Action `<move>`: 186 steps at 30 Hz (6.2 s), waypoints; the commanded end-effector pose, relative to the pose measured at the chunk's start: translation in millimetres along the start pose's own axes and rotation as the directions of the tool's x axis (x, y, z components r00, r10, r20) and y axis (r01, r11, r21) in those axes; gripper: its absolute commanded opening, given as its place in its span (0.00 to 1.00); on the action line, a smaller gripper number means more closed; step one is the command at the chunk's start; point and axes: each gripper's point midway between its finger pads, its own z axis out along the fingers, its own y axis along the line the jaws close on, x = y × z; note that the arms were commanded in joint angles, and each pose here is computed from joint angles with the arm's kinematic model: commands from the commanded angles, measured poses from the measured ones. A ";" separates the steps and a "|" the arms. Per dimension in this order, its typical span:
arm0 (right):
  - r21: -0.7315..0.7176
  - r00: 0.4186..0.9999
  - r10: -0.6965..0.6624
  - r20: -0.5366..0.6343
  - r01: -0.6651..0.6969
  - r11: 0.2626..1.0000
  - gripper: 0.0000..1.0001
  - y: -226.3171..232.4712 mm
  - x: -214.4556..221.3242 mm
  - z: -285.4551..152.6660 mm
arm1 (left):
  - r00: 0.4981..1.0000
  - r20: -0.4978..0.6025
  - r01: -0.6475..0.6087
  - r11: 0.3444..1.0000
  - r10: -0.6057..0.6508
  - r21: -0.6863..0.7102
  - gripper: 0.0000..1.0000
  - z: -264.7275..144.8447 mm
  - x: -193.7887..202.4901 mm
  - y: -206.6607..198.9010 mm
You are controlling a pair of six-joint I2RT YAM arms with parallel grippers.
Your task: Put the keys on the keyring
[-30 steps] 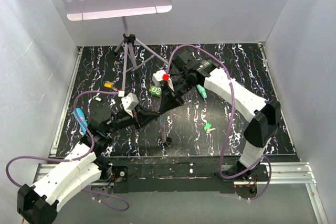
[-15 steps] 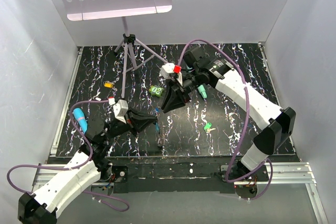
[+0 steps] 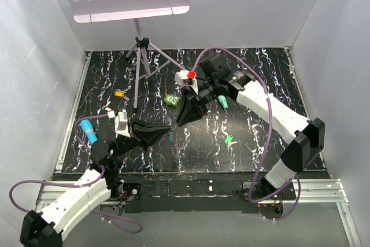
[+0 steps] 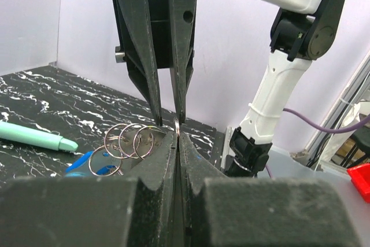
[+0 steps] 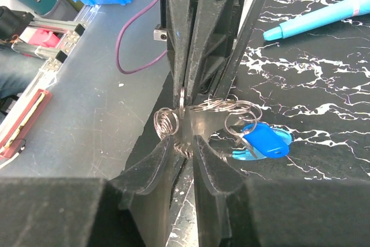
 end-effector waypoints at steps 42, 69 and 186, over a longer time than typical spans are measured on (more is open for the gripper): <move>0.003 0.998 0.057 0.017 -0.057 0.998 0.32 -6.1 -15.0 22.4 | 0.992 0.120 0.028 0.999 -0.025 -0.017 0.00 2.5 -19.1 2.8; -0.077 0.998 0.046 0.034 -0.043 0.996 0.01 9.9 -18.3 23.4 | 0.995 0.096 0.044 0.998 -0.040 -0.046 0.00 1.2 -11.9 8.5; 0.139 0.878 0.125 -0.463 -0.068 0.988 0.03 14.8 37.2 -28.2 | 0.890 -0.413 -0.205 0.979 0.192 0.012 0.00 35.6 34.6 48.9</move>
